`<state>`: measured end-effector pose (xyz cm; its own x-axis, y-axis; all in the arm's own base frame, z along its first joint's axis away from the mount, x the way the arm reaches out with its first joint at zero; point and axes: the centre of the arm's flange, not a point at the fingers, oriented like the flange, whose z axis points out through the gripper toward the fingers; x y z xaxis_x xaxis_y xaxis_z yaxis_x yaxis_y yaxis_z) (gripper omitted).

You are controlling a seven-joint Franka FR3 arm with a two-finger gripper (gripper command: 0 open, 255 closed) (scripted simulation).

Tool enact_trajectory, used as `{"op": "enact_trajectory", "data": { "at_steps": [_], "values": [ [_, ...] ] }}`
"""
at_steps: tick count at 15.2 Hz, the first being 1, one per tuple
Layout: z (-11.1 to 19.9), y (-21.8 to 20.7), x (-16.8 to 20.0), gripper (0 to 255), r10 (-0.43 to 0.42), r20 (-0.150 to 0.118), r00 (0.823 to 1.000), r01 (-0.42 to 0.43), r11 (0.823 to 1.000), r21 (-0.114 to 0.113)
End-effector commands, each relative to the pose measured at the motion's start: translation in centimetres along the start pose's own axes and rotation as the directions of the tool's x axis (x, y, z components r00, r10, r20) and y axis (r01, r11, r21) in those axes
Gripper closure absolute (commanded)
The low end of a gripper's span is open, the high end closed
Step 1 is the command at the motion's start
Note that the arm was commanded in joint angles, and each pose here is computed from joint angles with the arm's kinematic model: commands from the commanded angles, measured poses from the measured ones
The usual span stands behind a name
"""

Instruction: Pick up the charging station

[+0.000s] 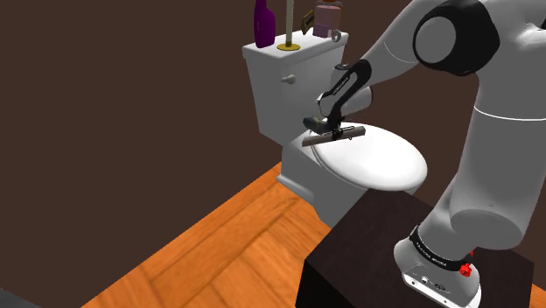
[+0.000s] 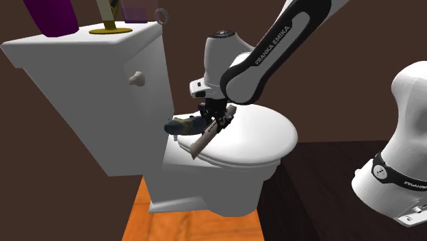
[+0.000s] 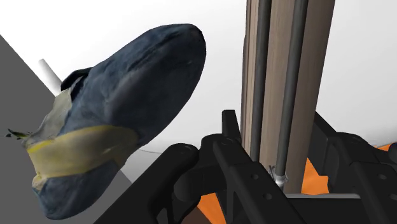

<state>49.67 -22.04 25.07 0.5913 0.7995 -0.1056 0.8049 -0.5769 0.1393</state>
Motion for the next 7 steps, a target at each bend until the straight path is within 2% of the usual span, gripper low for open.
{"op": "enact_trajectory", "data": {
  "at_steps": [1, 5, 7],
  "values": [
    [-1.1, 0.2, -0.3, 255, 0.000, 0.000, 1.000, 0.000, 1.000, 0.000],
    [-3.1, 0.5, -0.5, 255, 0.000, 0.000, 1.000, 0.000, 1.000, 0.000],
    [-3.2, 0.5, -0.5, 255, 0.000, 0.000, 1.000, 0.000, 1.000, 0.000]
  ]
}}
